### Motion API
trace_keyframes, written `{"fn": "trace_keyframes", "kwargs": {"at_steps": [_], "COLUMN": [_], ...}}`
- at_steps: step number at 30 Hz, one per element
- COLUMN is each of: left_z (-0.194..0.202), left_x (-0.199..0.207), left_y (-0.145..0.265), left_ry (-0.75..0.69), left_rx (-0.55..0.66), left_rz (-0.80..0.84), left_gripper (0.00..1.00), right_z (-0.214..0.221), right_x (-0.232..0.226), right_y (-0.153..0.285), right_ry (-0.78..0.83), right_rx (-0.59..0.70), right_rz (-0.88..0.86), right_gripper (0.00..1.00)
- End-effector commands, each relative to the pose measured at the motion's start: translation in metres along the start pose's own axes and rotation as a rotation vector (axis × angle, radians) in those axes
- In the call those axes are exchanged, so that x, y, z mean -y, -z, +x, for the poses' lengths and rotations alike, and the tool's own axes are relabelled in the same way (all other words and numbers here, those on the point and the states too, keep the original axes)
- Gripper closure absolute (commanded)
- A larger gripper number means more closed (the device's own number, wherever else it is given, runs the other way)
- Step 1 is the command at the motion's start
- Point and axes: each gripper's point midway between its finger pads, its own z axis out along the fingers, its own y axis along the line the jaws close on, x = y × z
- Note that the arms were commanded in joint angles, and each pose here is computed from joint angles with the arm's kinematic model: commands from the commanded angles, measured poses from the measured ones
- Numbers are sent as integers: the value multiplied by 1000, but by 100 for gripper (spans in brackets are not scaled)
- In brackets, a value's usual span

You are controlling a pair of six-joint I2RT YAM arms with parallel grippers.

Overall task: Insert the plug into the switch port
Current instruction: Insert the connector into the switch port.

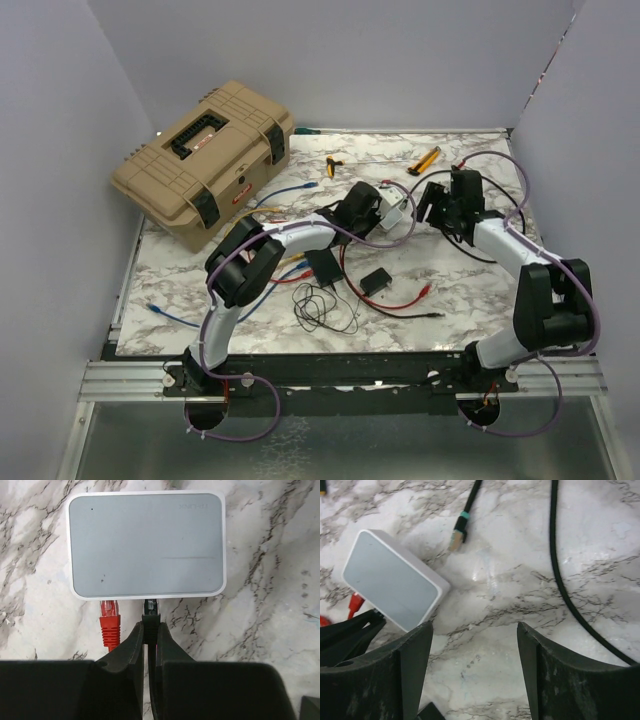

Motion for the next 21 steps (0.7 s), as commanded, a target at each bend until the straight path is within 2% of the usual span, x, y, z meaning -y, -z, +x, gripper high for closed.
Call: {"fn": "trace_keyframes", "kwargs": {"at_steps": [1, 4, 7, 10, 15, 17, 19, 21], "left_z": [-10, -12, -20, -38, -61, -62, -60, -55], "left_x": [-4, -2, -3, -9, -23, -30, -36, -40], "left_y": [-10, -6, 6, 30, 73, 88, 103, 116], "left_ry": [24, 35, 50, 73, 128, 169, 214, 261], "left_rx": [41, 48, 63, 103, 166, 178, 189, 195], "left_rz": [-10, 4, 4, -19, -84, -125, -162, -195], "left_gripper": [96, 86, 71, 58, 46, 39, 26, 22], "right_z": [1, -8, -14, -20, -22, -21, -19, -14], "right_x": [34, 47, 58, 65, 73, 75, 78, 82], "right_y": [-9, -21, -33, -45, -65, -71, -77, -82], "right_ry": [18, 11, -12, -12, 5, 8, 12, 15], "right_rx": [-49, -59, -74, -81, -117, -132, -145, -163], "right_rz": [160, 203, 217, 232, 269, 275, 284, 300], "right_gripper": [28, 28, 30, 32, 35, 37, 39, 40]}}
